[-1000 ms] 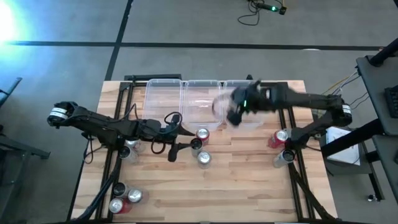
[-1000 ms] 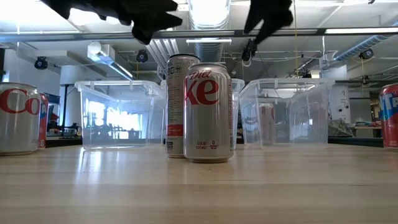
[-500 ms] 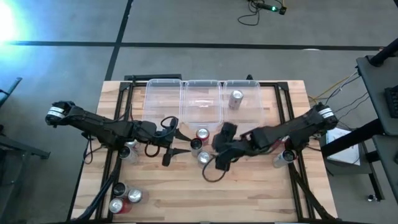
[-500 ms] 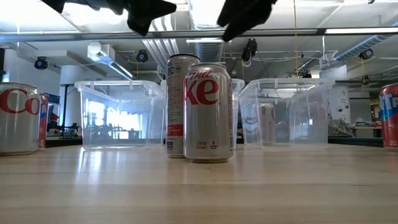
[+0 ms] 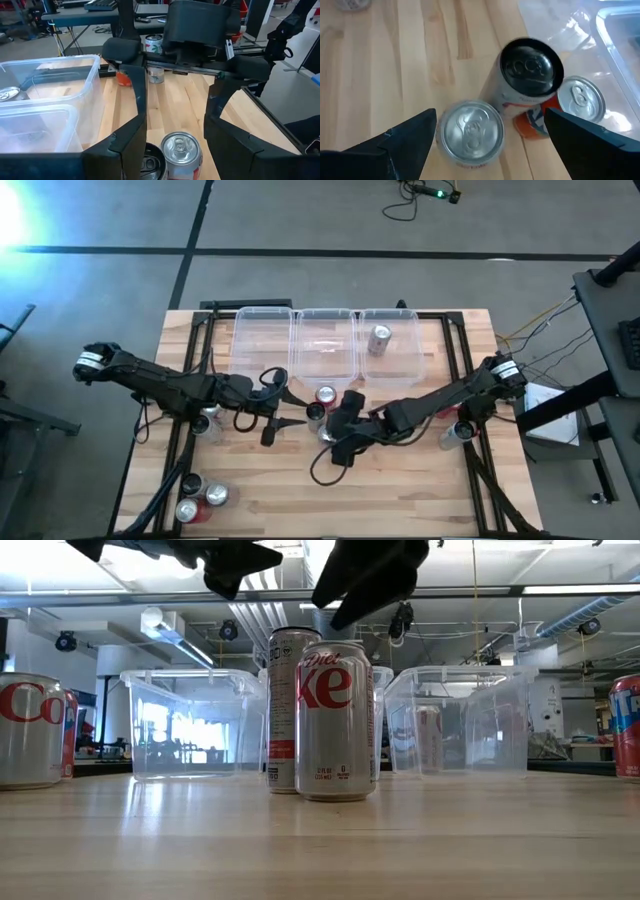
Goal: Sort soda cans
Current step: Put the top right red silver soda can into the right transparent bin
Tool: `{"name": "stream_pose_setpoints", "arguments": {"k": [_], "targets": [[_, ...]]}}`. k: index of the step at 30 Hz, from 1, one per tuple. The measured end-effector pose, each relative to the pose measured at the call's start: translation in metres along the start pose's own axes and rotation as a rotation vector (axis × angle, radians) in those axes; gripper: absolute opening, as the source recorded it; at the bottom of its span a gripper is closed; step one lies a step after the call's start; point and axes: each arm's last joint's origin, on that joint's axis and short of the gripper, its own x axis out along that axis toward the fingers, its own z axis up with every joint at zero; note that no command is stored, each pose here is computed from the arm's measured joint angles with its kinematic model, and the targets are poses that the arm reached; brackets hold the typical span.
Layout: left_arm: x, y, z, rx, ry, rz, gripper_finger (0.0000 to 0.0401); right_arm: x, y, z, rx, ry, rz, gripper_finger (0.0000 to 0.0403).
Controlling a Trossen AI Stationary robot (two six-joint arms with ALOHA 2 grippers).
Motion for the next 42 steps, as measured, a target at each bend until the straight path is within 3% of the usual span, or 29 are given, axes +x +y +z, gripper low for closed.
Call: {"name": "stream_pose_setpoints", "arguments": {"k": [5, 17, 42], "targets": [[0.0, 0.0, 0.0, 0.0, 0.001, 0.0, 0.0183, 0.001, 0.001, -0.001, 0.045, 0.005, 0.021, 0.0366], [0.0, 0.0, 0.001, -0.008, -0.005, 0.0, 0.0183, 0.028, 0.005, -0.032, 0.13, 0.002, 0.07, 0.0366], [0.0, -0.001, 0.001, -0.016, -0.007, -0.002, 0.0183, 0.053, 0.003, -0.071, 0.087, -0.069, 0.126, 0.0366]]}}
